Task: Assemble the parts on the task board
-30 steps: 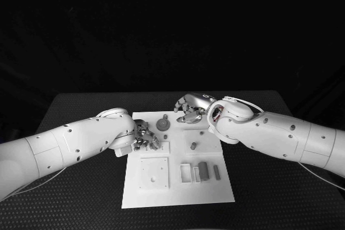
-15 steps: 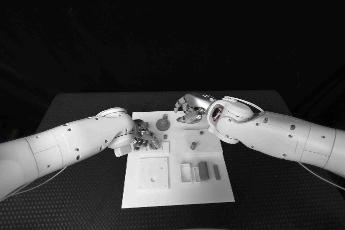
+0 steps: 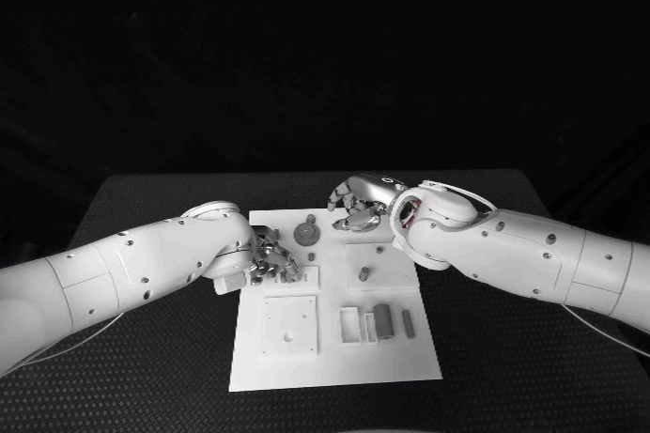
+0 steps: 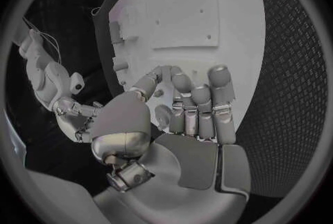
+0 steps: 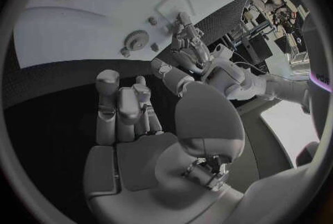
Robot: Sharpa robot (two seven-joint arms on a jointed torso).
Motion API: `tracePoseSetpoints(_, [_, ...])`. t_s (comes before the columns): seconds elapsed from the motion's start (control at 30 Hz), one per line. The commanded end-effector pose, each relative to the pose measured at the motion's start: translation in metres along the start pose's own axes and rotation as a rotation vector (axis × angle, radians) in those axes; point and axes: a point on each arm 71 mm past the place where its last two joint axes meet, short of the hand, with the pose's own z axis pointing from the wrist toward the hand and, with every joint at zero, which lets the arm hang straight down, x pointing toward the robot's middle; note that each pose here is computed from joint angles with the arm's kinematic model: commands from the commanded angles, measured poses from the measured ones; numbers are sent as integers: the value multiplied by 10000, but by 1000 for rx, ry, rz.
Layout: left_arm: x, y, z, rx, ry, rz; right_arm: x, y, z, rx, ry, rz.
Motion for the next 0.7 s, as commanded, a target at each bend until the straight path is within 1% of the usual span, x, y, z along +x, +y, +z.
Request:
tracePoseSetpoints(0.03, [33, 3, 12, -11, 11, 39, 7, 6, -1, -4, 9, -7])
tracePoseSetpoints(0.27, [19, 1, 15, -17, -9, 53, 8, 8, 0, -4, 10, -7])
tracePoseSetpoints(0.5, [20, -16, 15, -14, -14, 47, 8, 6, 0, -4, 10, -8])
tracePoseSetpoints(0.7, [25, -30, 19, -7, -6, 28, 8, 7, 0, -4, 10, -7])
